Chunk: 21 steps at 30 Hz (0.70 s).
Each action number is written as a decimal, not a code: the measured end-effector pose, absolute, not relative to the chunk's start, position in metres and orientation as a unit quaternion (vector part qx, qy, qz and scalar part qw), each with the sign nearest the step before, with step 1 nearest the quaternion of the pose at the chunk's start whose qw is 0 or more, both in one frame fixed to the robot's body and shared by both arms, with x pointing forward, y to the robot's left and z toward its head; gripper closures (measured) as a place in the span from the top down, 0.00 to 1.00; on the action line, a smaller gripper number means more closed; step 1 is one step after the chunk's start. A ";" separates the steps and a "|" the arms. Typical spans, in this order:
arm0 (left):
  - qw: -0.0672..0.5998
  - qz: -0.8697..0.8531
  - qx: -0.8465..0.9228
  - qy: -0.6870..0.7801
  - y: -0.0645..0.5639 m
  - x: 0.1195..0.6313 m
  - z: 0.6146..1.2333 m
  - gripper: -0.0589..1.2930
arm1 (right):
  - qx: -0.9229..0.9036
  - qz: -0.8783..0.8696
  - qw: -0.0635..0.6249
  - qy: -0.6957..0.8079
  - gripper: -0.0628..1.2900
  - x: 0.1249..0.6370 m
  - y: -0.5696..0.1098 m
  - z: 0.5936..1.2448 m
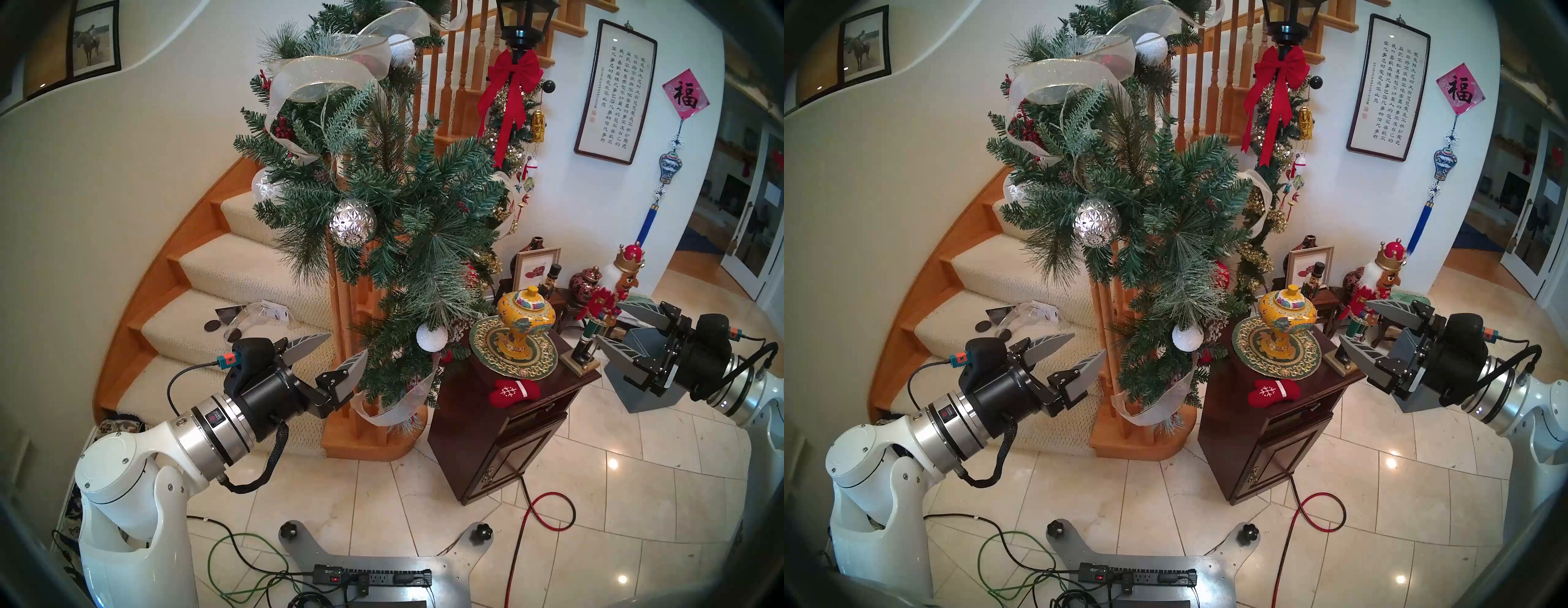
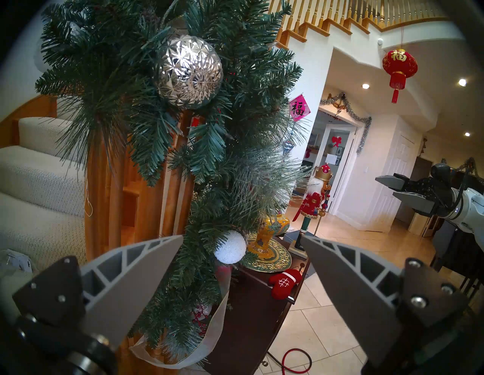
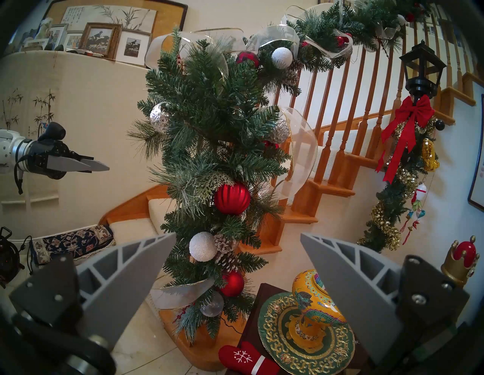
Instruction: Hang the ornament onto the Christmas-tree-style decoration
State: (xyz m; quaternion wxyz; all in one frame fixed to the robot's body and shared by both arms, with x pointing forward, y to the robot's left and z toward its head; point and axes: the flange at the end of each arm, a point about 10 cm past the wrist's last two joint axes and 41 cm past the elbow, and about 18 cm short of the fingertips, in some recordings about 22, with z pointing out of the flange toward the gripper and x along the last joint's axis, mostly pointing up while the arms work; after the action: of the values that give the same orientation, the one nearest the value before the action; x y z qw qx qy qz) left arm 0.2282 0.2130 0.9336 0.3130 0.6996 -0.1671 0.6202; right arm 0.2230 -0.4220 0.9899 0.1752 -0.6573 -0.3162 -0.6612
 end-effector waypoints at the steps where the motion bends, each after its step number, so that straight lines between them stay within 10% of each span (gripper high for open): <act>1: 0.313 0.620 0.700 -0.167 0.213 0.228 0.934 0.96 | -0.657 -0.661 0.175 -0.316 0.96 0.223 -0.422 0.990; 21: 0.313 0.620 0.700 -0.167 0.213 0.228 0.933 0.96 | -0.657 -0.661 0.174 -0.317 0.96 0.223 -0.420 0.990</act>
State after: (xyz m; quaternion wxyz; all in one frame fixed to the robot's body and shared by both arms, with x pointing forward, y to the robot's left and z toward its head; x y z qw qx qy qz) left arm 0.2281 0.2130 0.9334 0.3132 0.6998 -0.1670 0.6200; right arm 0.2232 -0.4203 0.9901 0.1741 -0.6574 -0.3172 -0.6610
